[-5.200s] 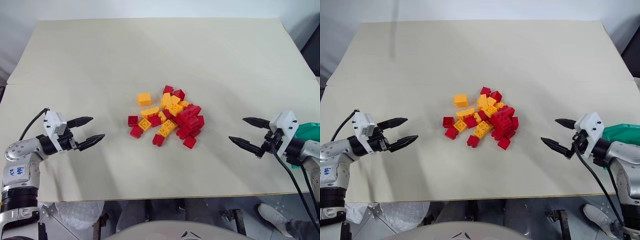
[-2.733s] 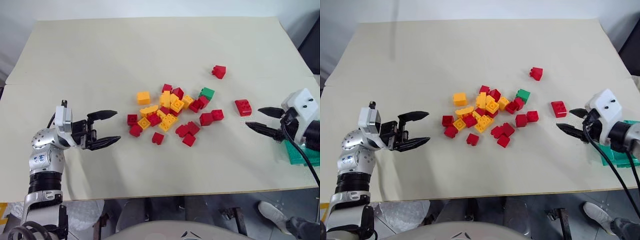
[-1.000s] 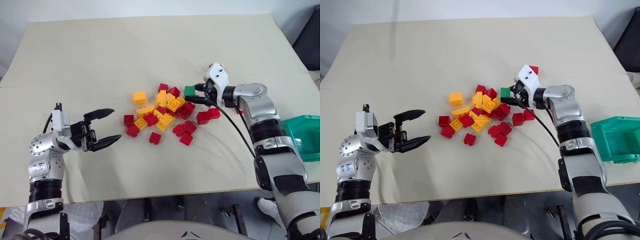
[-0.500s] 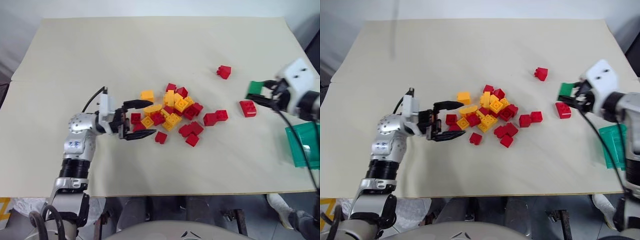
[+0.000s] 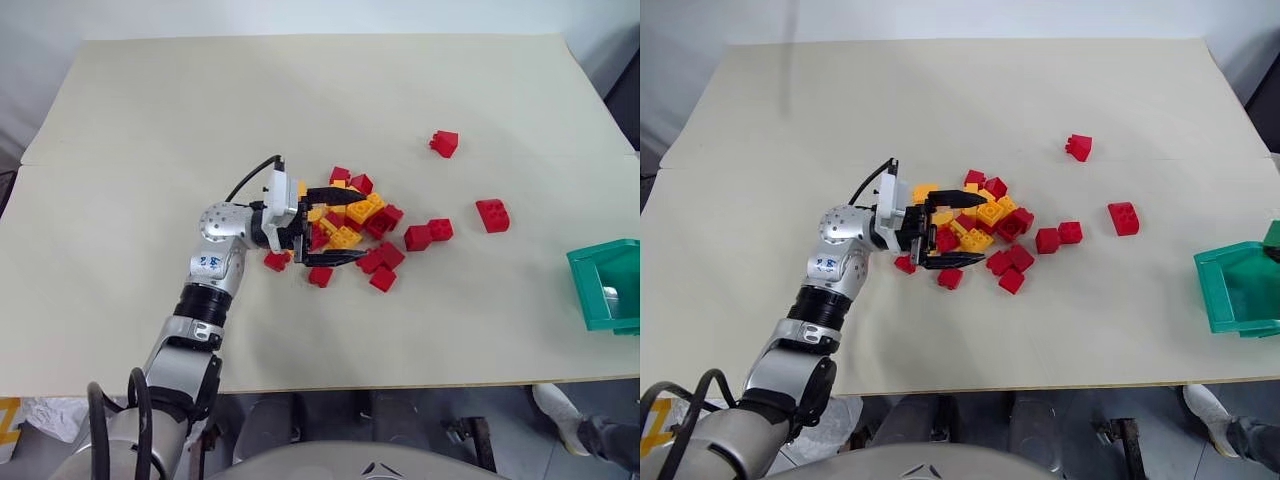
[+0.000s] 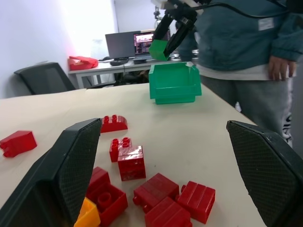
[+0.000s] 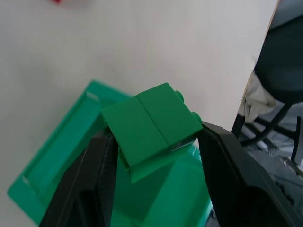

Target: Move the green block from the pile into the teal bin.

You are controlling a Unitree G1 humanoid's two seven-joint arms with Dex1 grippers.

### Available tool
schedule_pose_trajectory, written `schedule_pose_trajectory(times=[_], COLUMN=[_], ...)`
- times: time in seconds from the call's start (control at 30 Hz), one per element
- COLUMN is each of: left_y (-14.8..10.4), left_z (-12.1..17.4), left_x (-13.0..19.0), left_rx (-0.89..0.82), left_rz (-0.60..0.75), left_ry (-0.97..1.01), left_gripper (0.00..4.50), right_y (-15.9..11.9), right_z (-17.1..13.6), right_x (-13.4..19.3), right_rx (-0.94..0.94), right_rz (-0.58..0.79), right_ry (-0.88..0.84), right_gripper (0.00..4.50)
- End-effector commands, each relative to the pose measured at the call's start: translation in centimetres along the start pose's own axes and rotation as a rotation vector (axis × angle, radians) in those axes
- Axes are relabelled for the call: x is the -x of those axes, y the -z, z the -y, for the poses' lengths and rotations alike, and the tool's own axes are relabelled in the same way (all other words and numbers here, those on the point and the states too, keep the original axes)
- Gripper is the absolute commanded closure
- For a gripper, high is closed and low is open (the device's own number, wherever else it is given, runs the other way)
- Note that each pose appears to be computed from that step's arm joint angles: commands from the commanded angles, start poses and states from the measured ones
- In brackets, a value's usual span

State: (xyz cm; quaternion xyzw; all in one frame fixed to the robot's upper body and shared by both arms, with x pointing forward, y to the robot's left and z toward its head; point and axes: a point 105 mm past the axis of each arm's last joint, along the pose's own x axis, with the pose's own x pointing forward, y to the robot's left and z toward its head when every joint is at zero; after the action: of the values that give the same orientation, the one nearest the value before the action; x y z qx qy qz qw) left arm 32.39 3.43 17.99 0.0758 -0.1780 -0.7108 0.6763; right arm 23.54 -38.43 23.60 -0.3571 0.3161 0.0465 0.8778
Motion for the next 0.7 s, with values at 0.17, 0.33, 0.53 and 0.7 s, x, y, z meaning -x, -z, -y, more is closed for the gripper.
schedule_pose_trajectory(times=[0.17, 0.33, 0.53, 0.7], left_y=[-0.1, 0.1, 0.5, 0.3], left_z=[-0.7, -1.2, -1.8, -1.8], left_x=[-0.6, 0.0, 1.8, 6.8], left_rx=[-0.021, 0.001, 0.117, 0.146], left_rz=[-0.022, -0.055, -0.110, -0.182], left_ry=[-0.010, -0.052, -0.121, -0.245], left_gripper=[0.00, 0.00, 0.00, 0.00], right_y=[1.5, 1.0, -3.8, -7.8], right_z=[1.6, 1.8, -1.0, -7.6], right_x=[-0.2, -0.1, -0.5, -1.5], right_rx=[0.040, 0.044, 0.027, 0.058], right_rz=[-0.091, -0.085, 0.168, 0.437], right_ry=[0.075, 0.084, -0.049, -0.379], right_gripper=[0.57, 0.03, 0.03, 0.03])
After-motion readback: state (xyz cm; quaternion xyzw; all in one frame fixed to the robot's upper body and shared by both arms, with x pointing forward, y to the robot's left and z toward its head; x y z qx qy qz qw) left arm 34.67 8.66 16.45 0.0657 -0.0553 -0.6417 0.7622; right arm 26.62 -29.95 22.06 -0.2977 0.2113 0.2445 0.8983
